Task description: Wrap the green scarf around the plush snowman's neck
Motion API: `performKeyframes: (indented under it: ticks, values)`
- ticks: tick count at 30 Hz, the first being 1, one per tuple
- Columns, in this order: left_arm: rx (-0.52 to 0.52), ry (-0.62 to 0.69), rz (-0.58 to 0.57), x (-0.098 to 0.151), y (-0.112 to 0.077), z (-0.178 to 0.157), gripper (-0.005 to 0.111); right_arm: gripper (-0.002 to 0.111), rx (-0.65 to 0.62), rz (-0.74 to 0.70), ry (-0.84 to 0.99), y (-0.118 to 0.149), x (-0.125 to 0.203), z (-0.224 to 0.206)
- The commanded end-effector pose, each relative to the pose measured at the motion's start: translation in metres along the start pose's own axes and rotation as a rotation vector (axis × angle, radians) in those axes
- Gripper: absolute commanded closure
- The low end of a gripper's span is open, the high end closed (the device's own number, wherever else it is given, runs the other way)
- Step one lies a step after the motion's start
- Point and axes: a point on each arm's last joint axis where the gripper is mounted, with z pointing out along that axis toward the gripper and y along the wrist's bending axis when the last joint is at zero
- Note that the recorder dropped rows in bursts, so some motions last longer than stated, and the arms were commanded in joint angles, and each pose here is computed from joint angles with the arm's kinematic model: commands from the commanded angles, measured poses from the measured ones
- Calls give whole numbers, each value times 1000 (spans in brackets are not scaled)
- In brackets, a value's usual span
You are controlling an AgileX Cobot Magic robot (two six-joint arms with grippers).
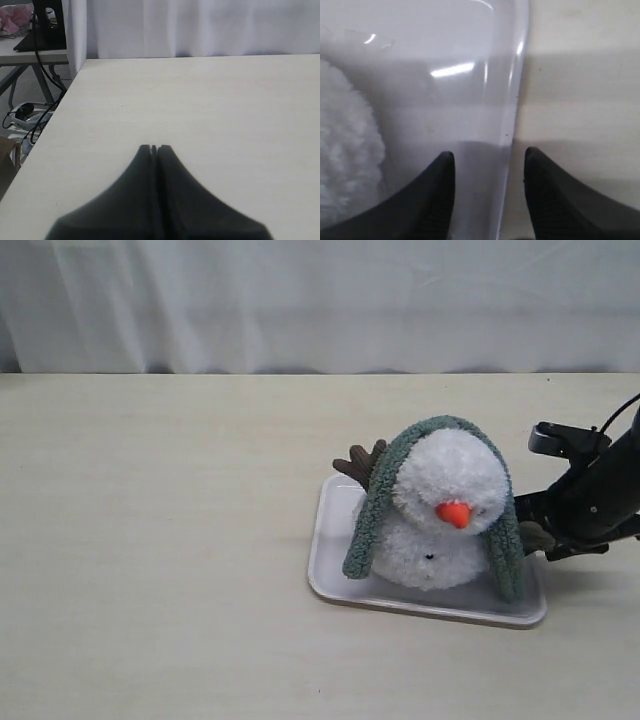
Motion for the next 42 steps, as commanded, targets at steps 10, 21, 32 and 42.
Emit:
performKeyframes:
  ticks: [10,21,32,42]
  values:
    - [5,-11,-4,0,0,0,107,79,46,-17,-87,-9,7,15]
    - [6,-11,-6,0,0,0,107,104,77,-174,-153,-10,0,16]
    - [5,-20,-7,-1,0,0,107,88,36,-116,-165,-5,-11,9]
    - [5,-20,-7,-1,0,0,107,67,21,-135,-62,4,-21,-33]
